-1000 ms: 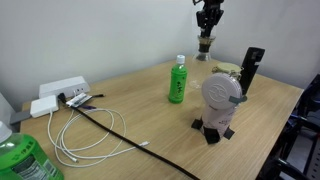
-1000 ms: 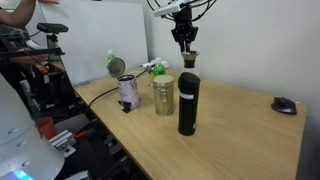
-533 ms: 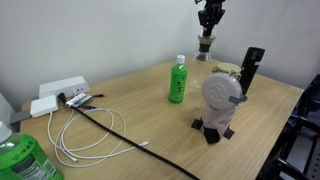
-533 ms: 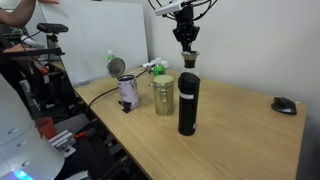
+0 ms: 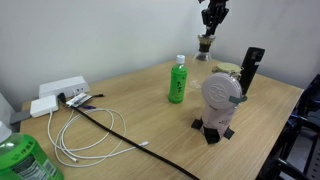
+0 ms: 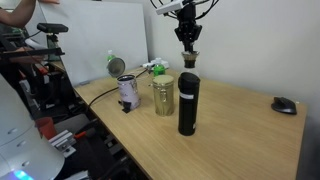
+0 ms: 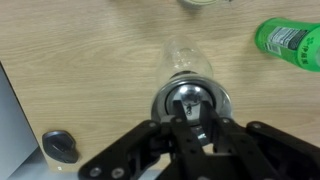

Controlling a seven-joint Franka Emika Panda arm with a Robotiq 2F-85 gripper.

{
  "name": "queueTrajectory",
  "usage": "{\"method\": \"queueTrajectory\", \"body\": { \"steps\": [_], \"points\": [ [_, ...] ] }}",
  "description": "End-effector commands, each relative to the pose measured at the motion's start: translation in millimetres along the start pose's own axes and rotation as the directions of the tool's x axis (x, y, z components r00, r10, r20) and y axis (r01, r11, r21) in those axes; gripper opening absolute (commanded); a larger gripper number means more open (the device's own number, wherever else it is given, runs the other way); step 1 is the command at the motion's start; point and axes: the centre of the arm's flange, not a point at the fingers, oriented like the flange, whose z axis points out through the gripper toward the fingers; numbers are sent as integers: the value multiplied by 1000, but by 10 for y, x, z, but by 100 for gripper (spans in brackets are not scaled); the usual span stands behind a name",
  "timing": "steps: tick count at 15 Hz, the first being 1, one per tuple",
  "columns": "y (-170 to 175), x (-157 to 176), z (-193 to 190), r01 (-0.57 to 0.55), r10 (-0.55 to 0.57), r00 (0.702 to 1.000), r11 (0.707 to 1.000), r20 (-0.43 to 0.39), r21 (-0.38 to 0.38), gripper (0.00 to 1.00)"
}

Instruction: Remove the lid from the clear bottle and put it on the table

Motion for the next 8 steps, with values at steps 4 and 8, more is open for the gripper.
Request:
{"method": "queueTrajectory", "body": {
  "steps": [4, 8],
  "points": [
    [22, -67, 51, 1, -1, 1000, 1000, 9, 9, 64],
    [-11, -45, 53, 8, -8, 1000, 1000, 5, 11, 37]
  ]
}}
